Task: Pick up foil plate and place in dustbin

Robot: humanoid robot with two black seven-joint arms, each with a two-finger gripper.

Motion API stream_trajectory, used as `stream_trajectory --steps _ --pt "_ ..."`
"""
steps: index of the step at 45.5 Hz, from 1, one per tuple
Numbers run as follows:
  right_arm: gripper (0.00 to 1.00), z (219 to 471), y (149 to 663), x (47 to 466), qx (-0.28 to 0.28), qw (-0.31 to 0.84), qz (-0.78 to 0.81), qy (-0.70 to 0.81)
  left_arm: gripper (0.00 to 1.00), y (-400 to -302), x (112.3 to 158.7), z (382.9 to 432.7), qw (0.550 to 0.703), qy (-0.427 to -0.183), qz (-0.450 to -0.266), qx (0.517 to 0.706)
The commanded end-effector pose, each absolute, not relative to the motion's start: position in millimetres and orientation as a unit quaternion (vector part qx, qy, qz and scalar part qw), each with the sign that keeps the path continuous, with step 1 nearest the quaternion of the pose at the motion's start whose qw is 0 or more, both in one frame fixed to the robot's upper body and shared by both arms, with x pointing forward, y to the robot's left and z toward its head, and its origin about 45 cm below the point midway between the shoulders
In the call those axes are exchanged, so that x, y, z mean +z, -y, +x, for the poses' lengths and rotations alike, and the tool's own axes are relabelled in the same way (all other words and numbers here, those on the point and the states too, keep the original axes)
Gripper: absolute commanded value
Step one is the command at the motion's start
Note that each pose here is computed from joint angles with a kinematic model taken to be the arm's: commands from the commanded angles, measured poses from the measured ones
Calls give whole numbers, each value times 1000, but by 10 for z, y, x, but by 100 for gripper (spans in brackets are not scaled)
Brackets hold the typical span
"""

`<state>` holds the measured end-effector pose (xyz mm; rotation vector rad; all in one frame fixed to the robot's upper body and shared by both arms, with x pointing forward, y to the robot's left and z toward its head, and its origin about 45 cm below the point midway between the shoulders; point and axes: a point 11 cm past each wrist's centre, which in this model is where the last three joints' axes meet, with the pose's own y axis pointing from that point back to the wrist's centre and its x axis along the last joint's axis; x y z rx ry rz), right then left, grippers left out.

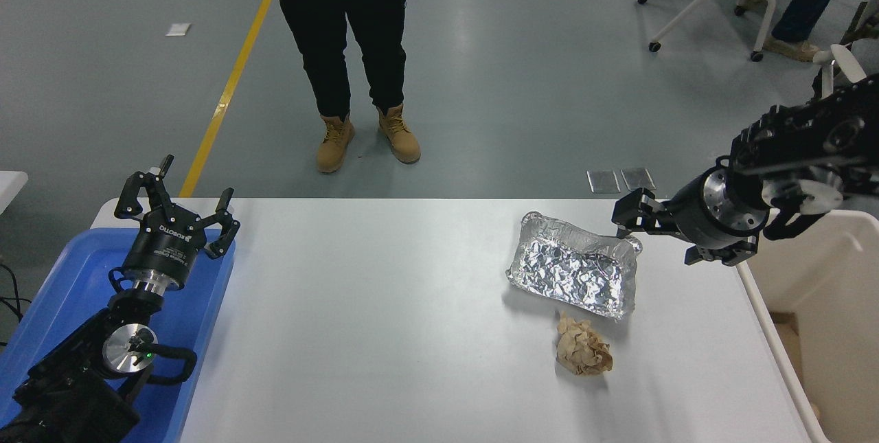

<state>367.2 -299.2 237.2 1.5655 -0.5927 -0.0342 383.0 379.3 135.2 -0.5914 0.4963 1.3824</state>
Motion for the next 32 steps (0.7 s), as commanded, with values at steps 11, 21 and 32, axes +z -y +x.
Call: stream_trajectory --steps 11,21,32 --pt "100 3762 3342 1694 27 678 634 371 98 -3795 1353 3830 702 -223 -266 621" --pt "100 3674 3249 1388 16 670 636 381 98 -3795 1353 3830 702 -223 -266 621" --pt "98 3600 3211 1110 5 653 635 412 98 -3784 1353 3832 703 -224 -267 621"
